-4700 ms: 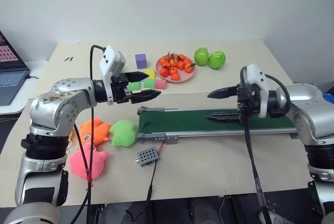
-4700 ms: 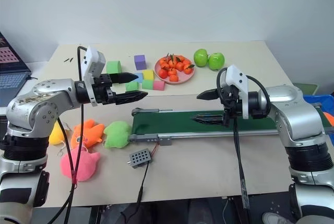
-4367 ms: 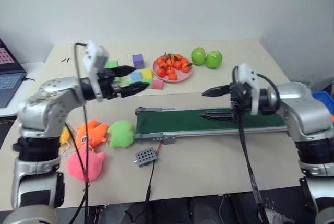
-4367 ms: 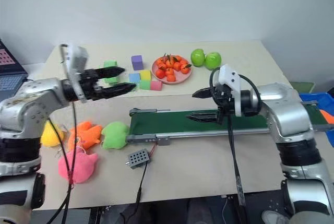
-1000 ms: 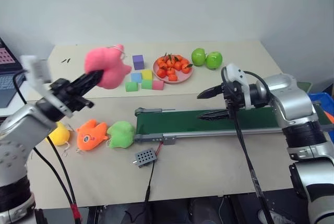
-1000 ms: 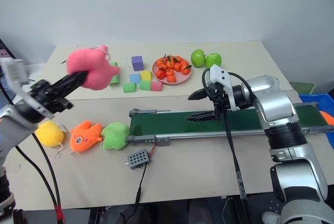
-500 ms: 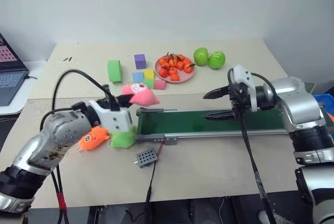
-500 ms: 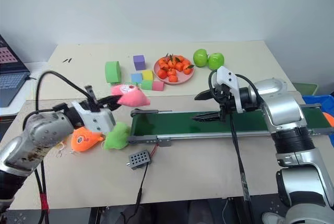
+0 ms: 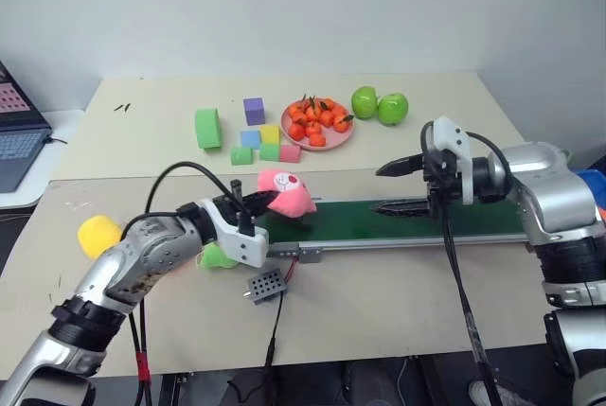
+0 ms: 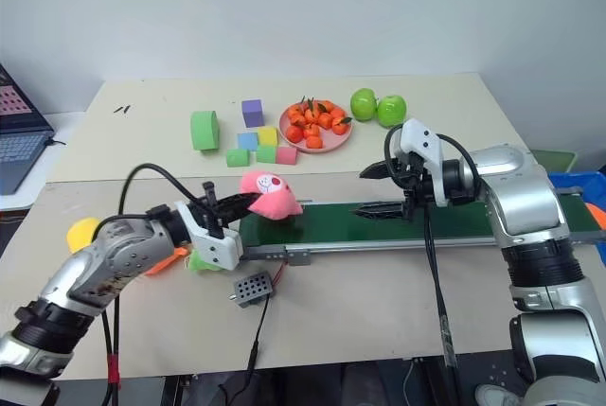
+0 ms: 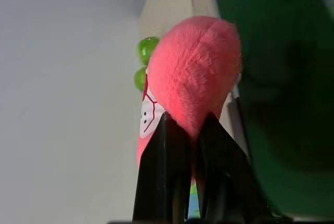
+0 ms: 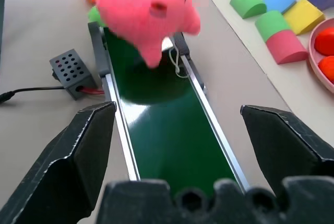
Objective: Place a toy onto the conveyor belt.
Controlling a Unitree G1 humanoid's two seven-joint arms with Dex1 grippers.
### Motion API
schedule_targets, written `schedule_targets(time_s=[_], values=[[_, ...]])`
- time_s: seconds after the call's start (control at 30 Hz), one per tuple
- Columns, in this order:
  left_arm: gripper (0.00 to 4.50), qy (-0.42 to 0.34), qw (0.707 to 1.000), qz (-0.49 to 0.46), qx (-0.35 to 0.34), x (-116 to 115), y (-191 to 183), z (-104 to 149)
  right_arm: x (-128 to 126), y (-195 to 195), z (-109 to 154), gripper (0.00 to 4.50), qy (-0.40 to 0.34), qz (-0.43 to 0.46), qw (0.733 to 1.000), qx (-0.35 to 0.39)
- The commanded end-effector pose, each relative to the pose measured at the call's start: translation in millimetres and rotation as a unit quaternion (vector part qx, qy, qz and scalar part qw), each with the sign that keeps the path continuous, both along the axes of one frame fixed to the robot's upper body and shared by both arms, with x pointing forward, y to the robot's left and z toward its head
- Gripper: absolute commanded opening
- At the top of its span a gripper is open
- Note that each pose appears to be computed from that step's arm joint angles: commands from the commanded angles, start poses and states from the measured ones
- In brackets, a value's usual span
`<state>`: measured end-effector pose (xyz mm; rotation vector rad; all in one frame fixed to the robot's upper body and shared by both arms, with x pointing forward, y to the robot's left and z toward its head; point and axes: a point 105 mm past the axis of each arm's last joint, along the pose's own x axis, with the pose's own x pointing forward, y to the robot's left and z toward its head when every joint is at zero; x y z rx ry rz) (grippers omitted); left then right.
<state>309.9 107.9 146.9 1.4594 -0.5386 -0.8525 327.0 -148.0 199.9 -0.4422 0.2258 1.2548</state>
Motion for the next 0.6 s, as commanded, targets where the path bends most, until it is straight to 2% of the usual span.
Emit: schedule_targets(time_s=[0.03,0.27,0.37,0.43,0.47,0.6], values=[[0.07,0.008,1.000,-0.005,0.018,4,0,-5,-6,-5,17,4.50,-0.018,-0.008,1.000,0.014],[0.07,0.029,0.999,-0.016,0.017,3,-2,-11,-9,-8,17,4.50,-0.016,-0.018,1.000,0.013],[0.07,0.066,0.997,-0.032,0.029,-4,-4,-22,-10,-7,16,4.50,-0.016,-0.017,1.000,0.011],[0.75,0.081,0.996,-0.033,0.033,-5,-3,-25,-10,-6,17,4.50,-0.017,-0.017,1.000,0.011],[0.93,0.093,0.995,-0.034,0.027,-7,-2,-26,-10,-6,17,4.50,-0.017,-0.017,1.000,0.011],[2.54,0.135,0.990,-0.028,0.004,-9,2,-19,-11,-7,15,4.50,-0.008,-0.014,1.000,0.008]])
